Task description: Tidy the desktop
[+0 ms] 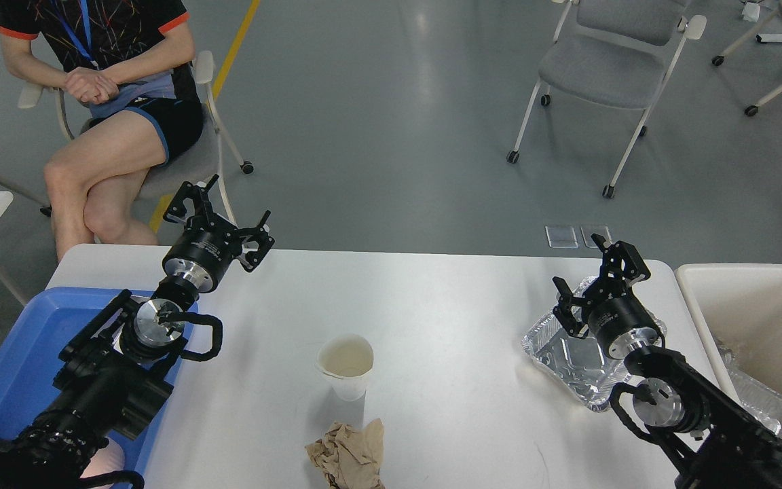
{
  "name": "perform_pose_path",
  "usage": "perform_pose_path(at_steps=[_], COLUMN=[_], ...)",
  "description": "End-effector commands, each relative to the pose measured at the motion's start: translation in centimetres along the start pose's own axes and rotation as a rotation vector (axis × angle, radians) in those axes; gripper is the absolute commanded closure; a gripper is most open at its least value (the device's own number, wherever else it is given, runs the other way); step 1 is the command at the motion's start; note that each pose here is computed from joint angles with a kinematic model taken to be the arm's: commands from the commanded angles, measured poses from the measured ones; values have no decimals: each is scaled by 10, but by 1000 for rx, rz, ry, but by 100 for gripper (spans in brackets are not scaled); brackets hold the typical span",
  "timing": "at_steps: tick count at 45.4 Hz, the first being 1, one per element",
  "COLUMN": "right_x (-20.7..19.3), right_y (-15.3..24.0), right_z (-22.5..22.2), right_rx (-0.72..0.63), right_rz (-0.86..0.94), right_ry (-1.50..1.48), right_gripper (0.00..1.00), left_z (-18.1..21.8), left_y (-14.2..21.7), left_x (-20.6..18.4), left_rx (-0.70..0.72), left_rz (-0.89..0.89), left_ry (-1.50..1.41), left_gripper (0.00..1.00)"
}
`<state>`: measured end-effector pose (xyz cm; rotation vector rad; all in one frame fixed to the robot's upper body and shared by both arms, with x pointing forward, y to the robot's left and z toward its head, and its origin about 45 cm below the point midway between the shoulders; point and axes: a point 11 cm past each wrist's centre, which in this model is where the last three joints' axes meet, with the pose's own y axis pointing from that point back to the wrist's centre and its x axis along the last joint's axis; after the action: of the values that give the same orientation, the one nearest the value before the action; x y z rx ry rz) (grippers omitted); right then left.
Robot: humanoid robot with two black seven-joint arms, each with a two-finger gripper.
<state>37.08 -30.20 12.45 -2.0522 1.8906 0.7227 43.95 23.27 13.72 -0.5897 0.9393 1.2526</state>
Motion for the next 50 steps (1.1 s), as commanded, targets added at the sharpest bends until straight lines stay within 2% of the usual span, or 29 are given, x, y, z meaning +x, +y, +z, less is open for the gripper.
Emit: perform_pose_path(at_steps=[1, 8, 17, 22, 29, 34, 35, 38, 43, 50], right_x=[-7, 7, 11, 11, 13, 11, 14, 13, 25, 41], right_y=[-4, -5, 12, 26, 59, 81, 106, 129, 163, 176], right_z=[-11, -33, -45, -63, -106, -115, -129, -142, -166, -174], right_rx=[-15, -56, -365, -478, -571, -622, -658, -683, -717, -751], right_rz=[-43, -34, -113, -157, -220, -265, -273, -283, -219, -175], right_ry=[71, 207, 495, 652, 821, 850, 866, 872, 897, 968], right_gripper=[0, 0, 0, 0, 0, 0, 0, 0, 0, 0], left_z=[-16, -22, -28, -34, -33, -33, -33, -33, -34, -38], left_y=[10, 24, 48, 59, 77, 78, 78, 77, 75, 74], left_x=[11, 8, 14, 26, 34, 35, 35, 34, 32, 32], left_rx=[17, 23, 30, 39, 40, 39, 39, 36, 33, 38], left_rz=[23, -6, 5, 26, 33, 36, 41, 40, 38, 52], left_ry=[27, 43, 51, 59, 55, 56, 55, 59, 64, 68], left_gripper=[3, 3, 3, 3, 3, 3, 3, 3, 3, 3])
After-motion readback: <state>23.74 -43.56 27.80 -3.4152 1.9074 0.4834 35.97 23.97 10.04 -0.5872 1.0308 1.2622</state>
